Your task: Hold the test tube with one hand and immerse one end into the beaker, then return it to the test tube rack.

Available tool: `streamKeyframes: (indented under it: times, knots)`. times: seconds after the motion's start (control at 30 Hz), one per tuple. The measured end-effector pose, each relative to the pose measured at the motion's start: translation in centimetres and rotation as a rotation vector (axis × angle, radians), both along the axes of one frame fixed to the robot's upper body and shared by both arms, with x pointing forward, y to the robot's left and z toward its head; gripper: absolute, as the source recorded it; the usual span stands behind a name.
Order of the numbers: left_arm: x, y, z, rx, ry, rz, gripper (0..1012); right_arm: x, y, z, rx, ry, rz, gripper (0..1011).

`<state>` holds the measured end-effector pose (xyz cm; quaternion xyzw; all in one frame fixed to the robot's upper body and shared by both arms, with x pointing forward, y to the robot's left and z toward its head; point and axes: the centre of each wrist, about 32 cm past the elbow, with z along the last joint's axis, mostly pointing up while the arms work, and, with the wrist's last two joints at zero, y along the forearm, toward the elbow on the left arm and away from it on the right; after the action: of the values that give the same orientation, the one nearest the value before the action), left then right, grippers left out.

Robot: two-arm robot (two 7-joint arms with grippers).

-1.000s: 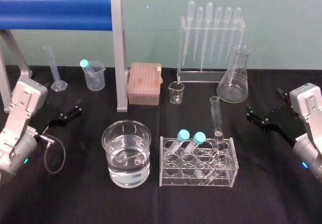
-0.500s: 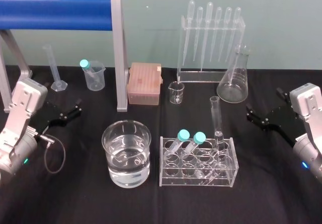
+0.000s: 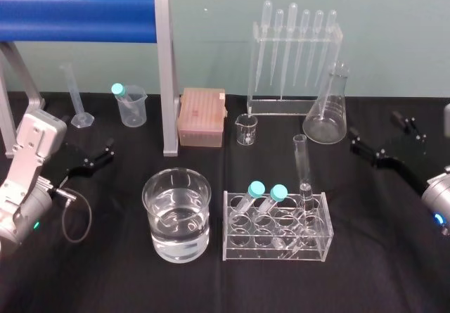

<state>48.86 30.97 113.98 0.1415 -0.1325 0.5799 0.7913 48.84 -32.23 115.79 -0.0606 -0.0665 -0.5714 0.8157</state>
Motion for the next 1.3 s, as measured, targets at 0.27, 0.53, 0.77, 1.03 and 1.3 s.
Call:
streamKeyframes:
  times: [0.27,0.53,0.77,1.03,1.3]
  knots:
    - [0.0,0.0,0.0,0.0,0.0,0.0,1000,-0.6,-0.1,2.6,0.172,-0.084,0.147,1000]
    - [0.0,0.0,0.0,0.0,0.0,0.0,1000,-0.9,0.6,4.6,0.246,-0.164,0.389,1000]
    - [0.0,0.0,0.0,0.0,0.0,0.0,1000,-1.1,1.4,4.6,0.22,-0.141,0.526,1000]
    - [0.0,0.0,0.0,0.0,0.0,0.0,1000,-0.6,2.0,3.0,0.189,-0.025,0.538,1000]
    - [0.0,0.0,0.0,0.0,0.0,0.0,1000,-0.1,2.4,1.9,0.169,0.039,0.526,1000]
